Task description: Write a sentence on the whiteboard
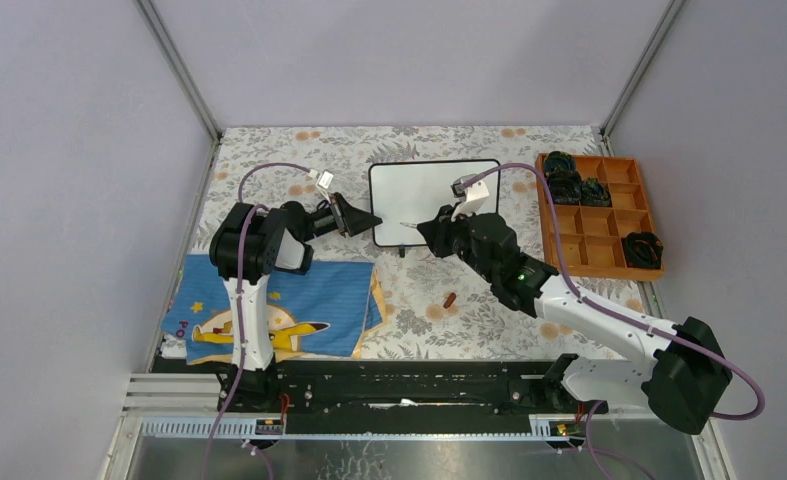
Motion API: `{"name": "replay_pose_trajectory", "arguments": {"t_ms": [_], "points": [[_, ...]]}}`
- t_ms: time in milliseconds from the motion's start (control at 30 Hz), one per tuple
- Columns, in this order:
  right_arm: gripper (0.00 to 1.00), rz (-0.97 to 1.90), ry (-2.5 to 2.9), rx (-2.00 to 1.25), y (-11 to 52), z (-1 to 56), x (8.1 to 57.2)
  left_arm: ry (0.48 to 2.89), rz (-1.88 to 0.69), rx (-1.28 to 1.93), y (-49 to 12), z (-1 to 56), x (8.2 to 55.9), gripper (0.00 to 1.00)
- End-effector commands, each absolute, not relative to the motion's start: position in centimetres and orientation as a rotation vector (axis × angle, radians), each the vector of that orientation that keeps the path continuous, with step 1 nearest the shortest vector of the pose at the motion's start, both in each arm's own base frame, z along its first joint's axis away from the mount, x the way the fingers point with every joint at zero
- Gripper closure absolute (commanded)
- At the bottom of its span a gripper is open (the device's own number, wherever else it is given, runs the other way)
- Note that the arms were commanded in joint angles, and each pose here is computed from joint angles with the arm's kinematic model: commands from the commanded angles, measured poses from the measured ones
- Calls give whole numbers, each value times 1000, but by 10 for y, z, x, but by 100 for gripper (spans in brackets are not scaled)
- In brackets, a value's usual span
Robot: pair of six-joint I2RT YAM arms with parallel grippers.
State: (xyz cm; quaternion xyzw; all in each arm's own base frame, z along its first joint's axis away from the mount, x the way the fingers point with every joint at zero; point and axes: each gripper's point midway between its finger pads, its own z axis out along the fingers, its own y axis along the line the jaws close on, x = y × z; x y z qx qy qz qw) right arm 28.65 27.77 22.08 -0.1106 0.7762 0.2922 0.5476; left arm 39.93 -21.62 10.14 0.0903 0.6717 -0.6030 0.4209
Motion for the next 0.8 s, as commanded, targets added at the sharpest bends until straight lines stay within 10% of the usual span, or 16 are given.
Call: {"name": "replay_pose_trajectory", "arguments": {"t_ms": [0,767], "points": [[100,717,1723,-222,287,261,297,1595,-1454,307,-216,112,399,52],[100,696,1727,-196,263,249,281,1685,-1358,373,-226,100,369,72]]}}
